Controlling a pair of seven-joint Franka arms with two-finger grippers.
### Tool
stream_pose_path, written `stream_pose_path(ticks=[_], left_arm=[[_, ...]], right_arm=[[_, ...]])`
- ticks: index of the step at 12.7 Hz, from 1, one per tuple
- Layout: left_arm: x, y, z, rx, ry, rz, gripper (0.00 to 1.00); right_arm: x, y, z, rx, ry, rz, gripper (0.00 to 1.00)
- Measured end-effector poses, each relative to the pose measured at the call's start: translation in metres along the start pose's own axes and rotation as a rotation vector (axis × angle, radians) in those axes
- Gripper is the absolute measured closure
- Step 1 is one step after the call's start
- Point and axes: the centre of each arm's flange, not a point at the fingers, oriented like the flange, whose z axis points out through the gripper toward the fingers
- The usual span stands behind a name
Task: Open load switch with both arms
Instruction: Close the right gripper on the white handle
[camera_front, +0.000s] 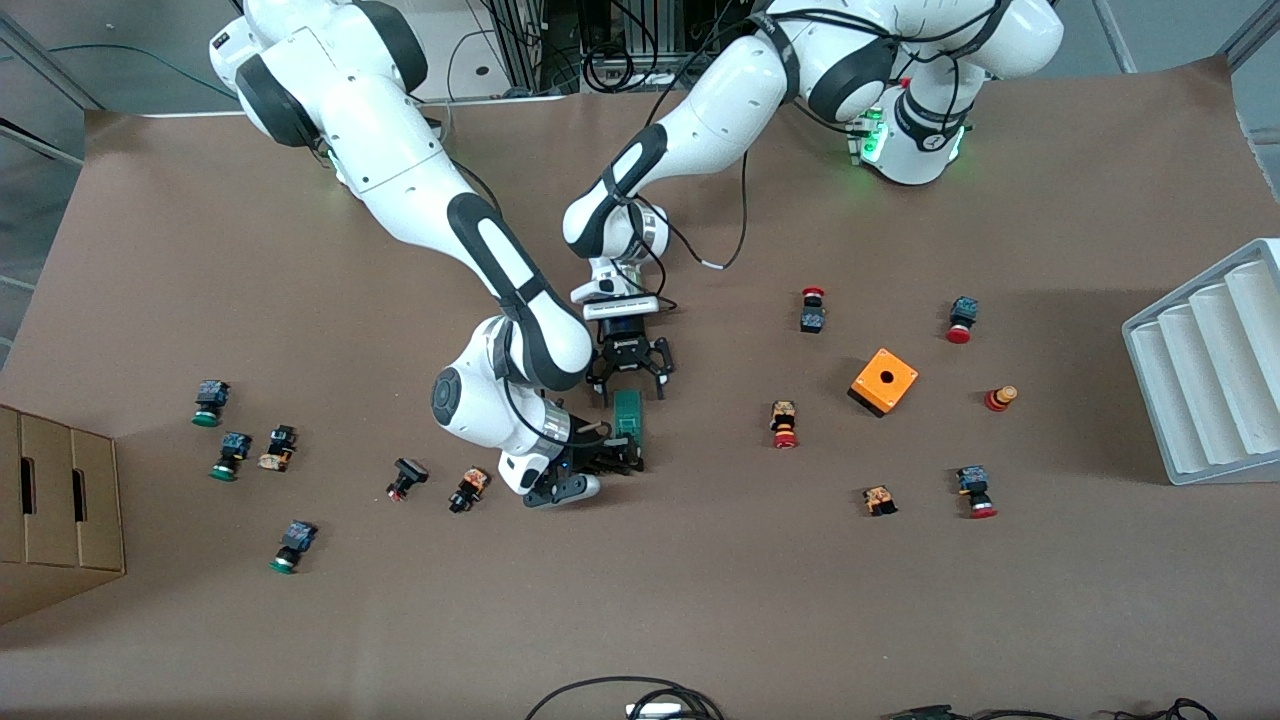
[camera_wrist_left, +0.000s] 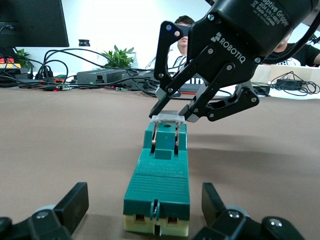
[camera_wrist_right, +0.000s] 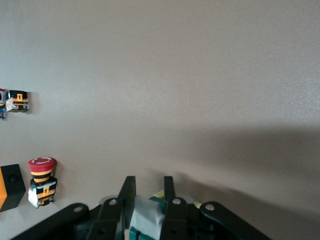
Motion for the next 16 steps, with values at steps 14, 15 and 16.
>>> stream_pose_path(ticks=[14,15,16], left_arm=[[0.0,0.0,0.0,0.0,0.0,0.0,0.0],[0.0,0.0,0.0,0.0,0.0,0.0,0.0],[0.0,0.0,0.0,0.0,0.0,0.0,0.0]], right_arm=[[0.0004,-0.0019,-0.0015,0.002,0.002,-0.002,0.73],[0.0005,-0.002,-0.0018,0.002,0.002,-0.002,0.74],[0.0005,-0.0022,-0.0021,0.002,0.002,-0.003,0.75]])
